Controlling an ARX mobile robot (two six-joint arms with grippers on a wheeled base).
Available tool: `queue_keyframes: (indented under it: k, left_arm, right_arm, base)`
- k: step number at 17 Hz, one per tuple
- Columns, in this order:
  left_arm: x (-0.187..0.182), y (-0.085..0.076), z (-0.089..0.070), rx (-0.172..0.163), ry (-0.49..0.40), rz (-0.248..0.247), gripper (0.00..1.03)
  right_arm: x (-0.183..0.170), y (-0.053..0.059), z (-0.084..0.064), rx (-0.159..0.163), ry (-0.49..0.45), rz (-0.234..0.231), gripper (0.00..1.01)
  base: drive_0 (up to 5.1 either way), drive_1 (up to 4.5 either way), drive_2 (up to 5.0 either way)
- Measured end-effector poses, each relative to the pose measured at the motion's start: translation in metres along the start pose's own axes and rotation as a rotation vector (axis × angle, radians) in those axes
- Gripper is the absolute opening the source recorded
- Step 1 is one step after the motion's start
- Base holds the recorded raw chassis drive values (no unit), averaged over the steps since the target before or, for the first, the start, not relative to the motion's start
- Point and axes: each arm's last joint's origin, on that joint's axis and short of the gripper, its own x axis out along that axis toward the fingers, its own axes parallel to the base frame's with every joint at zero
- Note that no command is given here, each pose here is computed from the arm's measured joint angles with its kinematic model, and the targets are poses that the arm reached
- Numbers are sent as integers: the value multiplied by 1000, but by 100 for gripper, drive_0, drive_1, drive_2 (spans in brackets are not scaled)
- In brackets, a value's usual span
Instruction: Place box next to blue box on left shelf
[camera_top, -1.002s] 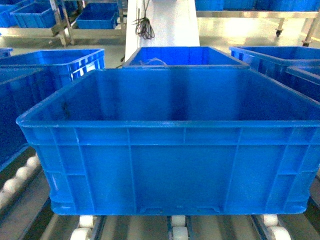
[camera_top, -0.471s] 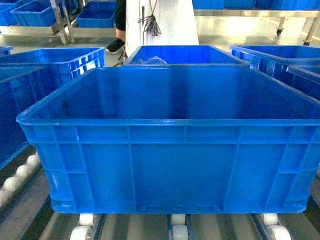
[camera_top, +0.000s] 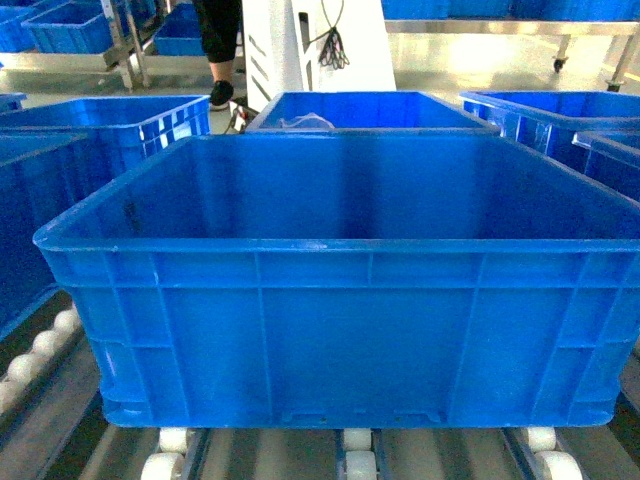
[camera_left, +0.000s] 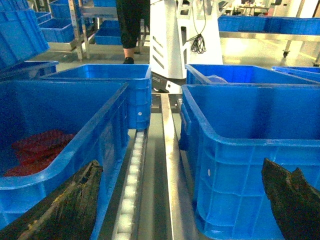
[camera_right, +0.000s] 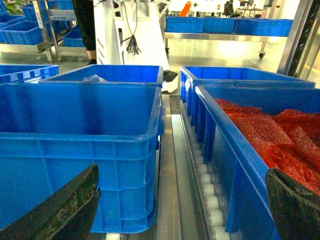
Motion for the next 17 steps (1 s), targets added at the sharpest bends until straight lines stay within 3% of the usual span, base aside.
queue_keyframes:
  k: [17]
  left_arm:
    - [0,0,0,0,0,0,98]
  right_arm:
    - [0,0,0,0,0,0,98]
  base:
    - [0,0,0]
